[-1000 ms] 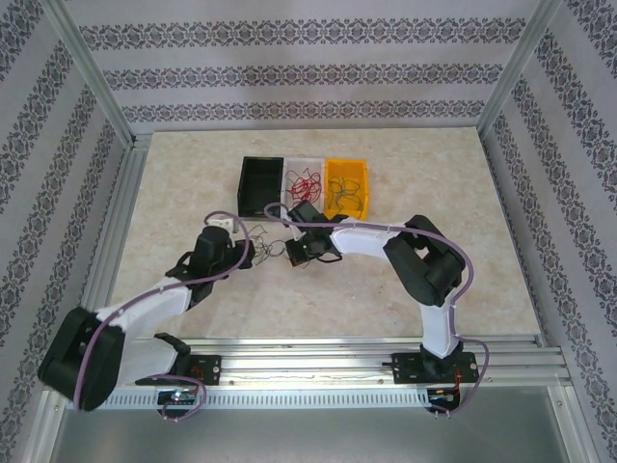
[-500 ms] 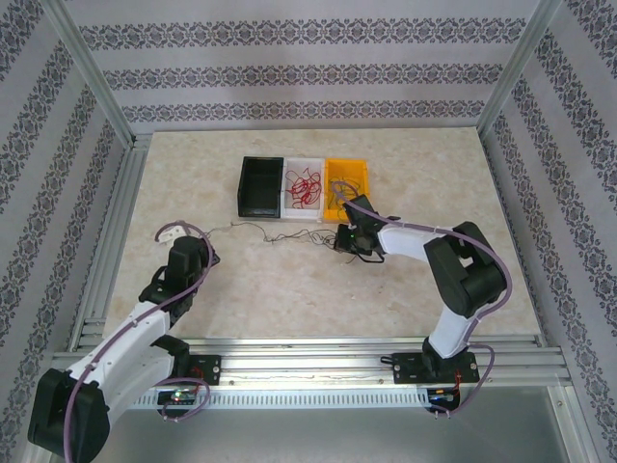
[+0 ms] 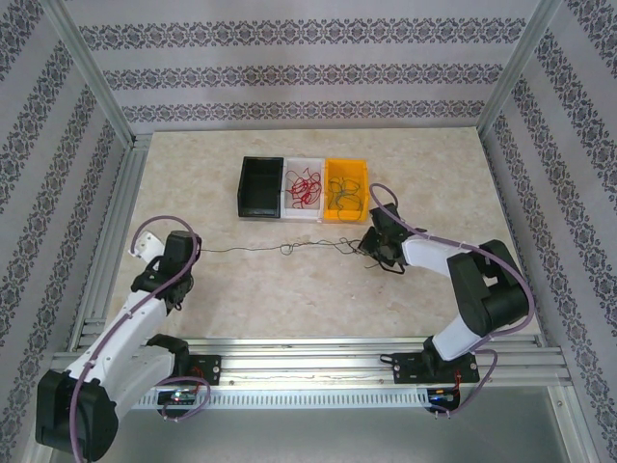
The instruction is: Untangle the cables
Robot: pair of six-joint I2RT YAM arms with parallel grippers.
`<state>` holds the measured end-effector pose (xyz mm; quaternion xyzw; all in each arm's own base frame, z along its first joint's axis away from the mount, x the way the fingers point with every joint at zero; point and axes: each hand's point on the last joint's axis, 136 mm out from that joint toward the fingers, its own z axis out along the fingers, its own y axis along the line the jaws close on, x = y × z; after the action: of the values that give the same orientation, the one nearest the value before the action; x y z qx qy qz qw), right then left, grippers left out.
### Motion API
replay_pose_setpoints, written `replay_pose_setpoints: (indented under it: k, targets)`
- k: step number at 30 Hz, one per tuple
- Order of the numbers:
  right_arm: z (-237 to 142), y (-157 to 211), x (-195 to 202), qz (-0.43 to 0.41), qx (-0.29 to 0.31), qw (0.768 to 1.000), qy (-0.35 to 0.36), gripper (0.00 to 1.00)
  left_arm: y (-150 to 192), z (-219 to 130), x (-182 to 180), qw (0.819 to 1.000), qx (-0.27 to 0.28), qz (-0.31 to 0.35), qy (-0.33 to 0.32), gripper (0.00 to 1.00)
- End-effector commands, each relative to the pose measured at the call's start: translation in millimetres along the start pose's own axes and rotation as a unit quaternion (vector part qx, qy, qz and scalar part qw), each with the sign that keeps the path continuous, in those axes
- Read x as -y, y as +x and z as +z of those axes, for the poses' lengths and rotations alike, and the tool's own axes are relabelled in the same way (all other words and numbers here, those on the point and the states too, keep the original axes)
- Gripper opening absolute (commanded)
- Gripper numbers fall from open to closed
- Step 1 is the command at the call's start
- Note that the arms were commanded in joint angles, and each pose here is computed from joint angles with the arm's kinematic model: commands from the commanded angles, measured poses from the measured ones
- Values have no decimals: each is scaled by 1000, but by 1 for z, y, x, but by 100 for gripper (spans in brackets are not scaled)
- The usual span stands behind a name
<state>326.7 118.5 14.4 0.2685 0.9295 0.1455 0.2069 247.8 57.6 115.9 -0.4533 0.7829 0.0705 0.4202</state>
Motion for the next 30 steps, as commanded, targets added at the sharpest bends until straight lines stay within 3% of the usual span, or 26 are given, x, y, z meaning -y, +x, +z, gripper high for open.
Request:
replay_pose_setpoints:
  k: [1,10,15,17,19,21,24,30]
  targets:
    - [-2,4,39,32,9,997,68,0,-19,-6,-28,997,20,-26,-76,0]
    - [-14,-4,43,51,35,996,62,0,-60,-12,-31,993,50,-78,-77,0]
    - [-20,-10,34,31,46,997,52,4,-50,-3,-11,997,19,-63,-31,0]
    - [-24,-14,17,7,53,998,29,13,-39,3,0,998,-1,-59,0,0]
    - [-29,-15,-11,-49,60,997,1,34,-23,9,12,997,-29,-64,37,0]
    - [-38,-11,-44,-121,75,990,-20,48,-6,12,23,995,-51,-64,63,0]
    - [-45,0,-82,-212,85,973,-36,54,11,14,29,994,-69,-48,68,0]
    - [-39,30,-116,-316,54,946,-39,55,20,15,28,994,-76,-43,62,0]
